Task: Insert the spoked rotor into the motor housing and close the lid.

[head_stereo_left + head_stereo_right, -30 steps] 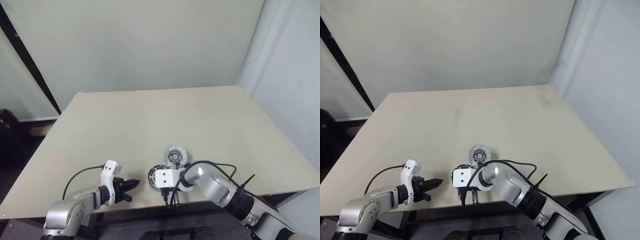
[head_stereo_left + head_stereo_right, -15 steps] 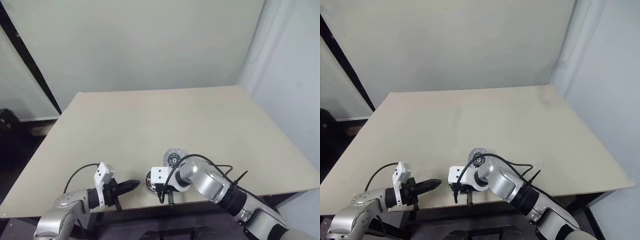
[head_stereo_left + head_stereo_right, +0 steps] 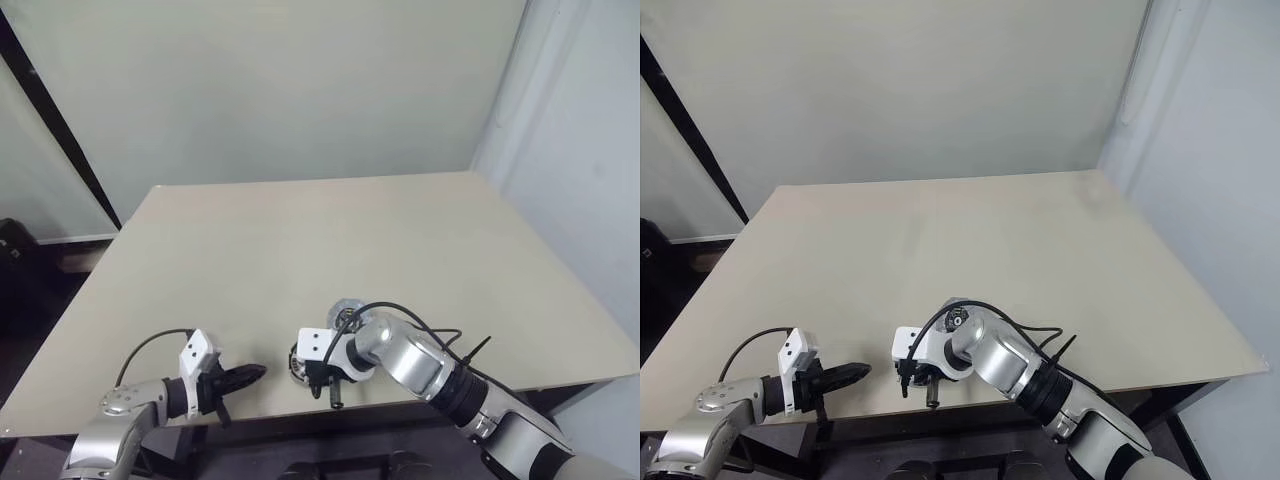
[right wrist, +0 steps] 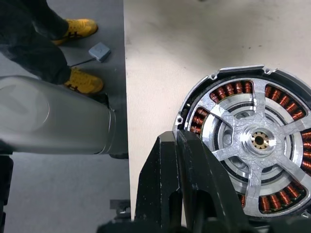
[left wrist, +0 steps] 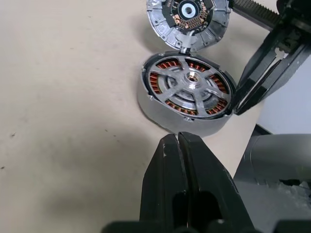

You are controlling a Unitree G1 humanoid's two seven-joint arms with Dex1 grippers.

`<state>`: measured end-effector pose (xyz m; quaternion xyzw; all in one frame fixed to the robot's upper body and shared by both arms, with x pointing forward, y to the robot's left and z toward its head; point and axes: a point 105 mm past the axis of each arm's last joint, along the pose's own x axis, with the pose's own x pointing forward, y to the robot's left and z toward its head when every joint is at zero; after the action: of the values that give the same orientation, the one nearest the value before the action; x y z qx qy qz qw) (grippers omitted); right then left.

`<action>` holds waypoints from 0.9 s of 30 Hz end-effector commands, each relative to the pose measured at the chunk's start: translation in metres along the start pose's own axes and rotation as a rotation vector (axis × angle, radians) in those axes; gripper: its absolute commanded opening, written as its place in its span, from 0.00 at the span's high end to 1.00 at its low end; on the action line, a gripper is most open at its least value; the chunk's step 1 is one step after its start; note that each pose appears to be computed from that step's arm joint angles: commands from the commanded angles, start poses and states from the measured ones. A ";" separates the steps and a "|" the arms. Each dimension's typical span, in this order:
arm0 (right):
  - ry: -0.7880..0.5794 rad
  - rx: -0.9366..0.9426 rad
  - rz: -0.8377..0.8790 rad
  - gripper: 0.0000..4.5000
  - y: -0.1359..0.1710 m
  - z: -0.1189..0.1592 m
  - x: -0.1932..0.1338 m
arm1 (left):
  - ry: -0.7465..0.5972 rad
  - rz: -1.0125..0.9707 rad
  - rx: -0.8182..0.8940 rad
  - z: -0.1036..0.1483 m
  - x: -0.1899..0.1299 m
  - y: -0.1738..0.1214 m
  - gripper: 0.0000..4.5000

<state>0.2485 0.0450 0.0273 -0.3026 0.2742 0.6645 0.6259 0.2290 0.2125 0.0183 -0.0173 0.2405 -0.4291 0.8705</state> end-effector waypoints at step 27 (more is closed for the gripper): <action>-0.134 0.003 -0.104 0.90 -0.002 0.033 0.002 | -0.009 0.017 0.066 0.008 0.002 0.002 1.00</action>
<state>0.2455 0.0623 0.0258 -0.2708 0.2640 0.6402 0.6686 0.2291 0.2102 0.0146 -0.0006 0.2434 -0.4290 0.8699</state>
